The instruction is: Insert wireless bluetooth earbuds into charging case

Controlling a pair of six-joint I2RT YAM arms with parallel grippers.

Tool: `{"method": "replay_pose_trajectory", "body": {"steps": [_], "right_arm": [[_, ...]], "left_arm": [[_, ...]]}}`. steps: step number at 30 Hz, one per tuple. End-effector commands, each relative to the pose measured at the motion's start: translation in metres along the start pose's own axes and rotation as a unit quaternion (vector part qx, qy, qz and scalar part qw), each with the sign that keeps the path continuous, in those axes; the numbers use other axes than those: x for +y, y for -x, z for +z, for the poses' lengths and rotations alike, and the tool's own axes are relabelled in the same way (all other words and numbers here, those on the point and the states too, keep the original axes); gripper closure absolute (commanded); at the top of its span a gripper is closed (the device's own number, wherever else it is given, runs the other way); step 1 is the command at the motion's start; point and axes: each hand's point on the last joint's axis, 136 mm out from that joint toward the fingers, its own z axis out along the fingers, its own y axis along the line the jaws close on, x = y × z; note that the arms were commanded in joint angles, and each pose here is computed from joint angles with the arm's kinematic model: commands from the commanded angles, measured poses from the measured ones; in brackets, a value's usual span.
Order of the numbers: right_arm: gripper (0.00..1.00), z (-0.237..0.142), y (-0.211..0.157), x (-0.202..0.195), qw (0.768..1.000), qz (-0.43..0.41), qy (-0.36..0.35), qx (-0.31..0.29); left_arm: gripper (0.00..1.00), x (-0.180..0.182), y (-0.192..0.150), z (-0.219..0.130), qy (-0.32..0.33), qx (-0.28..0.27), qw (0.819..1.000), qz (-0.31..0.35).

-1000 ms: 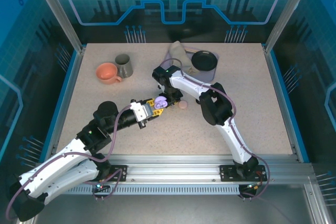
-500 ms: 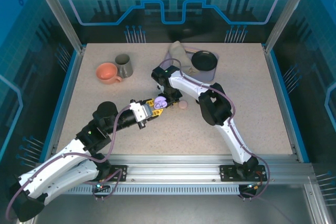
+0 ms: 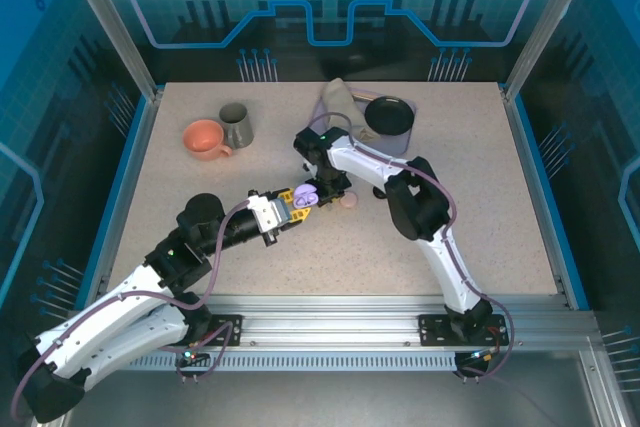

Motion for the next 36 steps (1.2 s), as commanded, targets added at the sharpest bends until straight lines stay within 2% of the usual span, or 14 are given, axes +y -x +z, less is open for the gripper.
{"method": "replay_pose_trajectory", "body": {"steps": [1, 6, 10, 17, 23, 29, 36], "right_arm": [[0.77, -0.049, 0.013, -0.003, 0.996, 0.029, 0.045, -0.073], [0.77, -0.095, 0.008, -0.020, 0.985, 0.057, 0.068, -0.145], [0.77, -0.145, -0.003, -0.035, 0.967, 0.081, 0.096, -0.224], [0.77, -0.240, -0.030, -0.051, 0.909, 0.101, 0.169, -0.368], [0.77, -0.307, -0.058, -0.048, 0.857, 0.087, 0.211, -0.462], [0.78, -0.343, -0.081, -0.034, 0.824, 0.083, 0.259, -0.498], [0.78, -0.346, -0.090, -0.011, 0.811, 0.075, 0.286, -0.504]], "left_arm": [[1.00, 0.002, 0.009, 0.000, 0.006, -0.013, 1.000, -0.002], [1.00, 0.005, 0.008, 0.006, 0.008, -0.016, 1.000, -0.021], [1.00, 0.009, 0.008, 0.015, 0.013, -0.021, 0.999, -0.046], [1.00, 0.022, 0.002, 0.042, 0.024, -0.011, 0.996, -0.089], [1.00, 0.032, 0.001, 0.068, 0.027, -0.009, 0.991, -0.128], [1.00, 0.037, 0.002, 0.082, 0.027, -0.026, 0.990, -0.136], [1.00, 0.038, 0.006, 0.090, 0.021, -0.031, 0.990, -0.137]]}}
